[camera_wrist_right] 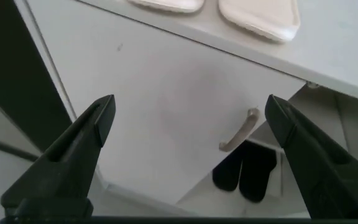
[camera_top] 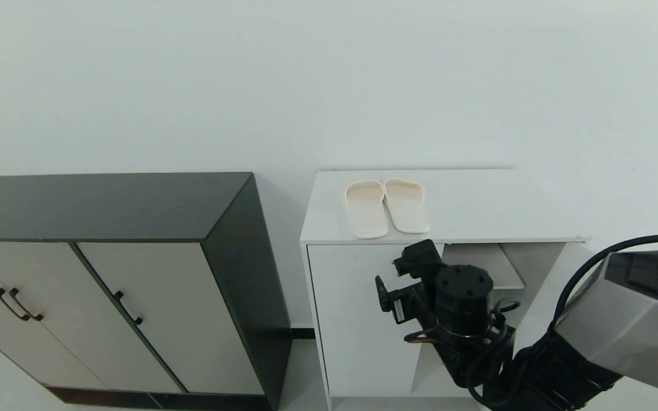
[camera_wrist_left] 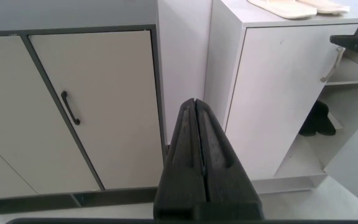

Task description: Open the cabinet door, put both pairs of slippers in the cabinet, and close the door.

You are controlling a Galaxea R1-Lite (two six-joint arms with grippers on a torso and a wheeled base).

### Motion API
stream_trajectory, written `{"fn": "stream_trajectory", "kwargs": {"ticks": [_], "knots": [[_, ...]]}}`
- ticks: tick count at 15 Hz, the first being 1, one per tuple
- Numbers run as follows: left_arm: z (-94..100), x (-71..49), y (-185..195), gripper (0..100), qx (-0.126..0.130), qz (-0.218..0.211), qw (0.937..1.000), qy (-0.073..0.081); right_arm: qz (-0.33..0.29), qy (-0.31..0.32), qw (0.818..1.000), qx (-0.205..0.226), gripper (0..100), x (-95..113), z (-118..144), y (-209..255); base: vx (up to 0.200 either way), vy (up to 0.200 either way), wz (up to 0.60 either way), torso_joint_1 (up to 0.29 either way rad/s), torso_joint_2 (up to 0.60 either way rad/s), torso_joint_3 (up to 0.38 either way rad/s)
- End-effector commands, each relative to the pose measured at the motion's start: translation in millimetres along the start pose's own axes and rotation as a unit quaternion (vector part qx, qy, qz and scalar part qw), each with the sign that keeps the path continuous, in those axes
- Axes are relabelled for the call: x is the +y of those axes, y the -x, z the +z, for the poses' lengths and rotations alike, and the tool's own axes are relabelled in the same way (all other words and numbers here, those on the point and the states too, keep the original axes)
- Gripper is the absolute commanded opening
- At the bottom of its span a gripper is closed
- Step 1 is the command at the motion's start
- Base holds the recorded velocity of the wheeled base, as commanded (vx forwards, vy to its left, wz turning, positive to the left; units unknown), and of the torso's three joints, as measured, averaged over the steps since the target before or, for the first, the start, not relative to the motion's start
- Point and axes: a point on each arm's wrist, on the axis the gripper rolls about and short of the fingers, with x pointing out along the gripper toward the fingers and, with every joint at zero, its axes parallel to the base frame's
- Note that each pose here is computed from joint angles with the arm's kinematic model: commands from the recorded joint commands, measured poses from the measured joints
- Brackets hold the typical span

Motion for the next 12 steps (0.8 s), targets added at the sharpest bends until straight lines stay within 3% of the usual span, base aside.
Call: {"fn": "stream_trajectory", "kwargs": {"ticks": [1,4,6,8,12], "knots": [[0.0,0.0,-0.1,0,0.0,0.0,1.0,-0.001,-0.003,-0.056,0.998,-0.026,100,-8.5,54.5,1.9,0.0,0.0,0.0,0.0,0.0,0.0],[0.0,0.0,-0.1,0,0.0,-0.001,1.0,0.002,-0.015,-0.088,0.996,-0.003,100,-16.5,101.7,9.5,0.0,0.0,0.0,0.0,0.0,0.0],[0.0,0.0,-0.1,0,0.0,0.0,1.0,0.001,-0.03,-0.106,0.994,0.002,100,-16.0,117.7,10.1,0.0,0.0,0.0,0.0,0.0,0.0],[0.0,0.0,-0.1,0,0.0,-0.001,1.0,0.001,-0.03,-0.102,0.994,0.011,100,-13.5,113.4,7.0,0.0,0.0,0.0,0.0,0.0,0.0],[0.0,0.0,-0.1,0,0.0,0.0,1.0,0.0,-0.035,-0.095,0.995,0.024,100,-11.9,101.9,-1.3,0.2,0.0,0.0,-0.005,0.0,0.005]]}}
